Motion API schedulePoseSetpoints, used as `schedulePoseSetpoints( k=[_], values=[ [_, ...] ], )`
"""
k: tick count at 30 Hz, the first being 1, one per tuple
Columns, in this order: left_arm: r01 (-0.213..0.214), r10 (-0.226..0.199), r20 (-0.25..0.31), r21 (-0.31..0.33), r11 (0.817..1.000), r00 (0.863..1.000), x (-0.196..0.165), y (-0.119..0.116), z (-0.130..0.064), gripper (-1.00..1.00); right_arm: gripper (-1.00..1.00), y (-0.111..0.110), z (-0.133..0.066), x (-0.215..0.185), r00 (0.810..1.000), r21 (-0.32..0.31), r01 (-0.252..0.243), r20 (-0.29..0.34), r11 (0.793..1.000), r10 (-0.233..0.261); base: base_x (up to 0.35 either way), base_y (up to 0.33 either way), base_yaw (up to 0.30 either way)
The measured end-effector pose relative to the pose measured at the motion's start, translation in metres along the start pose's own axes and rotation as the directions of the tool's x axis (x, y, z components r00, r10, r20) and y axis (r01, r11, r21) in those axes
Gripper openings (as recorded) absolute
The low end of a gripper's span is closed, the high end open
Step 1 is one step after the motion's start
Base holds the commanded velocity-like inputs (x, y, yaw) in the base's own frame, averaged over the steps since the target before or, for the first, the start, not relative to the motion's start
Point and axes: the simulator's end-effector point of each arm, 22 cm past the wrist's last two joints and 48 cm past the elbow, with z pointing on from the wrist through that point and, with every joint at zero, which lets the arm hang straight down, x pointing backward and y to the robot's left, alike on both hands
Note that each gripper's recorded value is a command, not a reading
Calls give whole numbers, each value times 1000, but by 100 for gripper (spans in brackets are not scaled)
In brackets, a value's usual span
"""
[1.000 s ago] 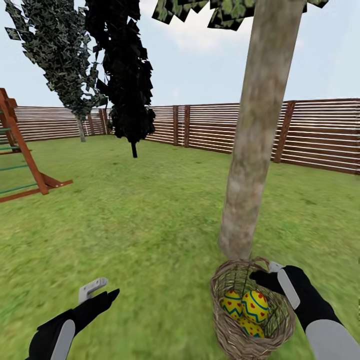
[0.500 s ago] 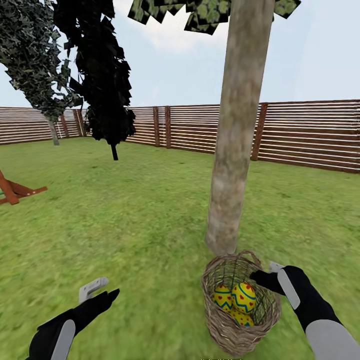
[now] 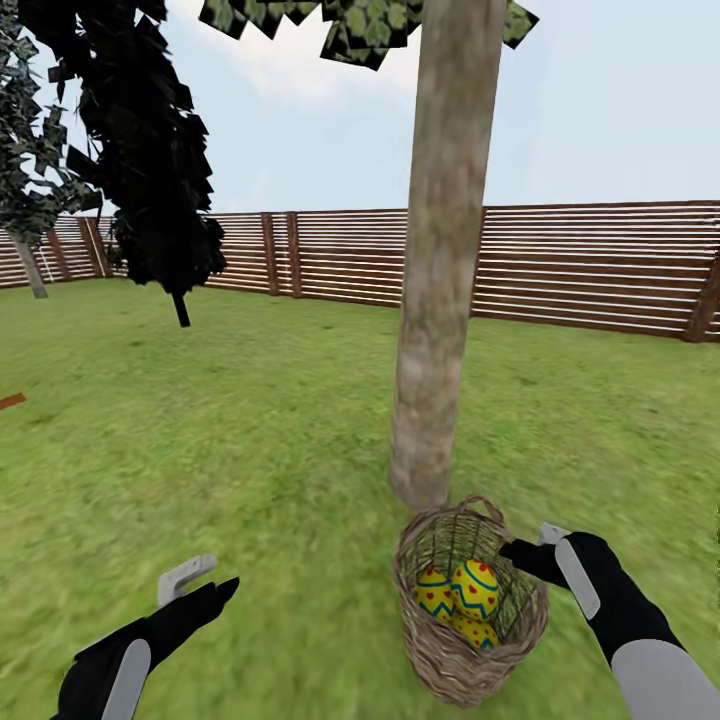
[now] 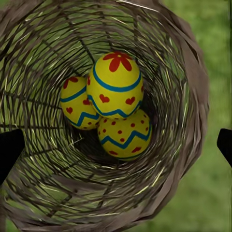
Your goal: Take the three Easter eggs out of the wicker basket on the lawn in the garden, then place them on the lawn next to a single tree (choose any tree) so that all three eggs are next to the same tree and none are left in the basket.
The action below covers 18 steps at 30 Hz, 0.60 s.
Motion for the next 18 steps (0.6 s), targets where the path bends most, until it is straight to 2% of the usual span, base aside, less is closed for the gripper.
schedulePoseSetpoints(
  k=[9, 12, 18],
  values=[
    [-1, 1, 0, -1, 1000, 1000, 0, 0, 0, 100, 100, -1, 0, -6, 1000, 4, 0, 31, 1000, 0, 239, 253, -273],
    [-1, 1, -1, -2, 1000, 1000, 0, 1, 0, 100, 100, -1, 0, -7, 999, 5, 0, 32, 1000, 0, 136, 132, -235],
    [-1, 1, -1, -3, 1000, 1000, 0, 1, 0, 100, 100, -1, 1, -6, 1000, 5, 1, 30, 1000, -1, 27, 198, -57]
  ],
)
